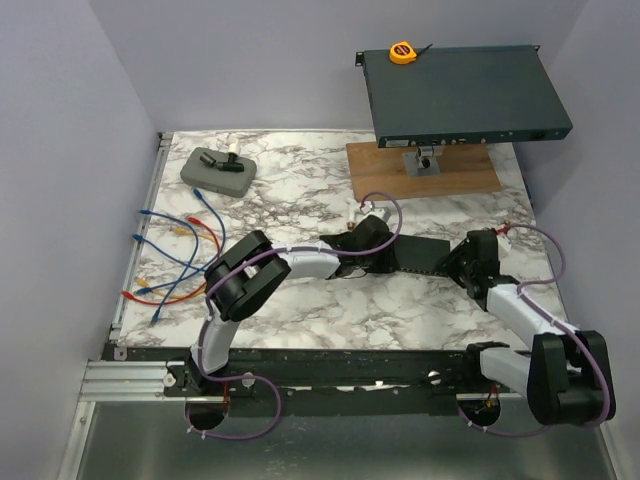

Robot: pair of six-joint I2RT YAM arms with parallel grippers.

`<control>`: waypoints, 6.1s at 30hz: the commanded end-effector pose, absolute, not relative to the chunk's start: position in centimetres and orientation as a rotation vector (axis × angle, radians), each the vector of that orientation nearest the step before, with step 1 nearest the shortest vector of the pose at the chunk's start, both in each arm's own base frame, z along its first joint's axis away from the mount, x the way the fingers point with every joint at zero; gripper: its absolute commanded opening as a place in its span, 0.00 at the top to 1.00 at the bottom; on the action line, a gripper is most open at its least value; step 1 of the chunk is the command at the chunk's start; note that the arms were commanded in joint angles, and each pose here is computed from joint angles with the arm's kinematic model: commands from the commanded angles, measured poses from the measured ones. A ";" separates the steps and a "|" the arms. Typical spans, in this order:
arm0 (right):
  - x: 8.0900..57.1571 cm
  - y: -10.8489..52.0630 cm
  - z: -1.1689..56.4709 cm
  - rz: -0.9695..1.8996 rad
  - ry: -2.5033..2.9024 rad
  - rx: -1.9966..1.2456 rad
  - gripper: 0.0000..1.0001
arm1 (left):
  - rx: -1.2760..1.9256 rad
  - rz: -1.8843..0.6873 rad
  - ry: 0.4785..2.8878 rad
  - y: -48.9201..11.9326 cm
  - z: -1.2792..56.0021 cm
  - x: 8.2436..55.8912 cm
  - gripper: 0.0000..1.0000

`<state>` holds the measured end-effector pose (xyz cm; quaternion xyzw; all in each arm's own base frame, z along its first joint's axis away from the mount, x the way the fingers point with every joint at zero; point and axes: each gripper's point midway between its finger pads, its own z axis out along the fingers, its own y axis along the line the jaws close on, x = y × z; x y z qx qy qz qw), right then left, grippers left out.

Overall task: Pull the plug from the switch port
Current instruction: Move the switch port to the center of the board, then reset both arms

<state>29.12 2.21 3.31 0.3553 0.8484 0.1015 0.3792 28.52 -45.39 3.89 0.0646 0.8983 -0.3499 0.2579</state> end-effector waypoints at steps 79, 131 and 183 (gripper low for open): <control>24.4 16.5 1.6 0.702 2.464 0.328 0.61 | 0.001 -0.919 2.279 -31.5 3.0 23.2 0.53; 22.1 19.2 -0.3 0.700 2.451 0.243 0.55 | -0.212 -0.798 2.349 -24.2 -1.7 19.4 0.43; 24.8 16.1 18.6 0.704 1.815 0.148 0.00 | -0.696 -0.443 2.056 -10.4 13.0 19.0 0.02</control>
